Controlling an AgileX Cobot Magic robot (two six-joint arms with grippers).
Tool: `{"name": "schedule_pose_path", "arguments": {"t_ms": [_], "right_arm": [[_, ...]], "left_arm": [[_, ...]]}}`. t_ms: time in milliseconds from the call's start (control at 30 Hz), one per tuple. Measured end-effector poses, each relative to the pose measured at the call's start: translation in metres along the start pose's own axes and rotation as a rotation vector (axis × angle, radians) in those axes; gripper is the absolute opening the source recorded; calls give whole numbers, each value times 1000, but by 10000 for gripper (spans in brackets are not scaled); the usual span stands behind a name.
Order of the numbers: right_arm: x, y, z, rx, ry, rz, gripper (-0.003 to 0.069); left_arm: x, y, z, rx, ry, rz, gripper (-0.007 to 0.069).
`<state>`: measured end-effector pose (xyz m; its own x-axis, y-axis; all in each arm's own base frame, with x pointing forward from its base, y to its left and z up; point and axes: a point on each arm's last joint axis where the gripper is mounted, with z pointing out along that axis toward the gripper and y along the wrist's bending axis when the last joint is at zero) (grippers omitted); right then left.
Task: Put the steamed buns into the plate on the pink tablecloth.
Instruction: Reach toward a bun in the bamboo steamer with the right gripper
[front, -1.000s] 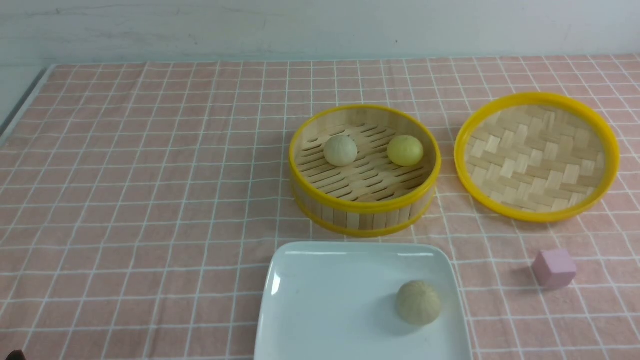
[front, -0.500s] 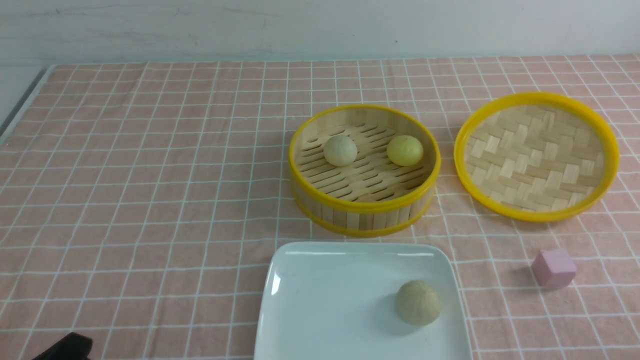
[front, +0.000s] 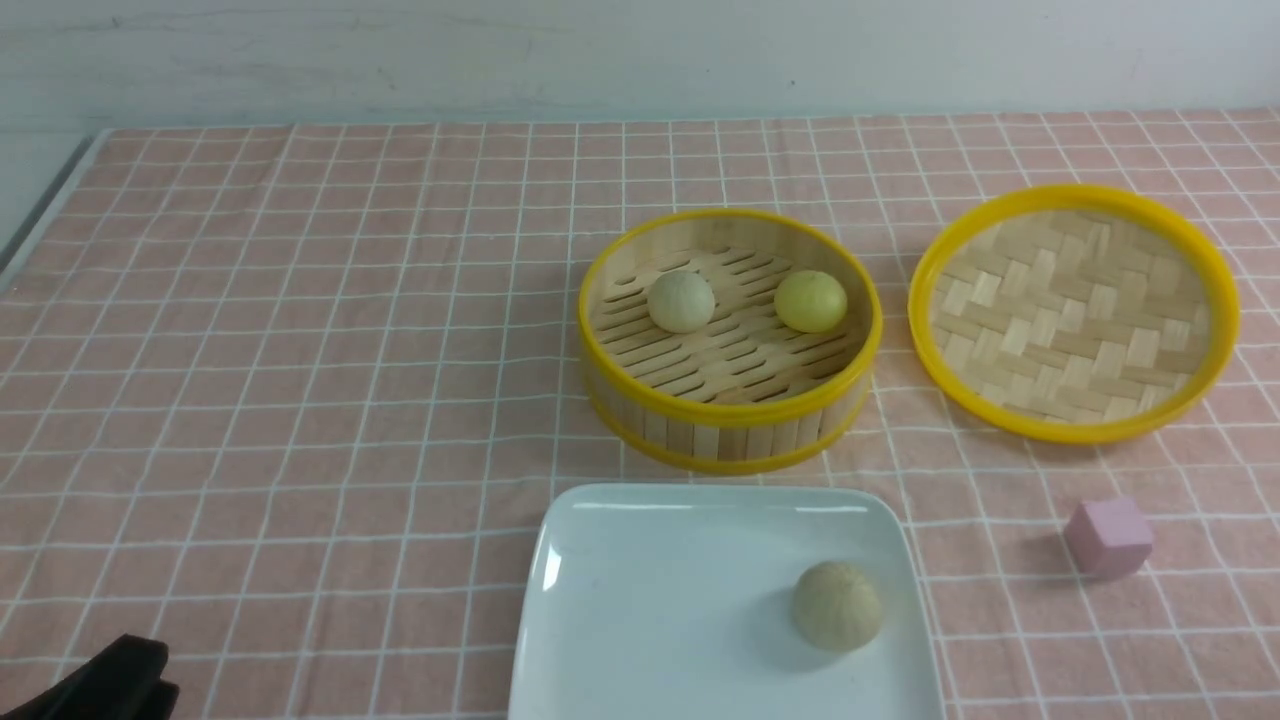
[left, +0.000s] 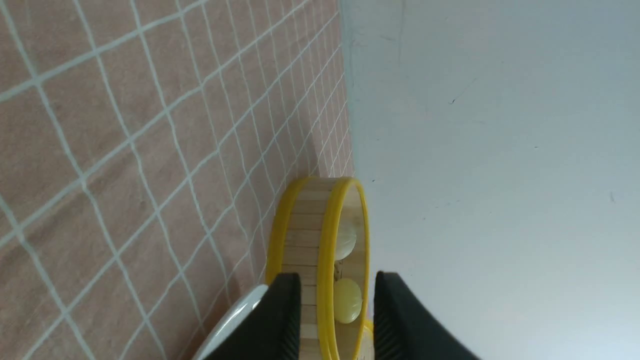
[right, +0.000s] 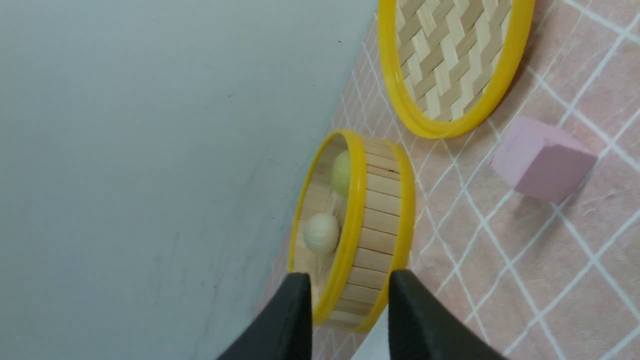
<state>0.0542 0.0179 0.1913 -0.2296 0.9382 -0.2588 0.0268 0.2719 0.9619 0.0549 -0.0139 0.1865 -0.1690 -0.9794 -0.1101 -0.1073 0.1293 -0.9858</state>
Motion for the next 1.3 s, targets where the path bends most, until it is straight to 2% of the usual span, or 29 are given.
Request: {"name": "schedule_pose_path", "arguments": {"t_ms": [67, 200, 233, 267, 300, 333, 400, 467, 533, 567, 600, 667, 733, 867, 967, 1000, 1133, 1200, 1300], "right_arm": [[-1, 1, 0, -15, -16, 2, 227], [-7, 19, -4, -73, -50, -128, 113], [-8, 21, -4, -78, -53, -140, 106], [-12, 38, -8, -116, -75, -252, 39], [-14, 47, -9, -124, -83, -314, 10], [-15, 52, -10, -131, -89, -347, 6], [-21, 75, -8, -117, -81, -558, -11], [-22, 89, 3, -59, 12, -731, -11], [-20, 95, 17, 9, 151, -817, -11], [-19, 95, 21, 27, 187, -829, -11], [-16, 93, 37, 106, 347, -845, -11], [-16, 93, 47, 151, 437, -856, -11], [-17, 87, 83, 285, 658, -818, -11], [-22, 94, 137, 342, 836, -752, -8], [-21, 99, 172, 315, 955, -716, -5], [-15, 102, 197, 267, 1054, -725, 1], [5, 106, 260, 197, 1205, -837, 28], [18, 104, 304, 232, 1268, -914, 59], [27, 105, 334, 290, 1297, -993, 93]], "left_arm": [[-1, -1, 0, 14, -11, 24, 240], [-2, -22, -5, 76, -19, 128, 211], [-3, -24, -6, 83, -21, 137, 207], [-4, -43, -12, 138, -41, 237, 163], [-6, -57, -17, 177, -58, 300, 136], [-6, -60, -18, 183, -63, 329, 121], [-9, -91, -26, 213, -99, 543, 38], [-10, -107, -23, 161, -69, 696, 6], [-8, -110, -12, 57, 25, 787, 1], [-8, -110, -9, 35, 43, 794, 1], [-6, -106, 2, -62, 147, 798, 1], [-4, -102, 10, -140, 233, 781, 1], [2, -86, 35, -376, 503, 740, 1], [3, -79, 66, -547, 730, 730, 1], [1, -80, 84, -586, 788, 725, 1], [-1, -82, 95, -589, 814, 729, 1], [-1, -92, 112, -551, 832, 727, 2], [-2, -100, 121, -507, 829, 728, 7], [-2, -104, 126, -488, 830, 719, 13]]}}
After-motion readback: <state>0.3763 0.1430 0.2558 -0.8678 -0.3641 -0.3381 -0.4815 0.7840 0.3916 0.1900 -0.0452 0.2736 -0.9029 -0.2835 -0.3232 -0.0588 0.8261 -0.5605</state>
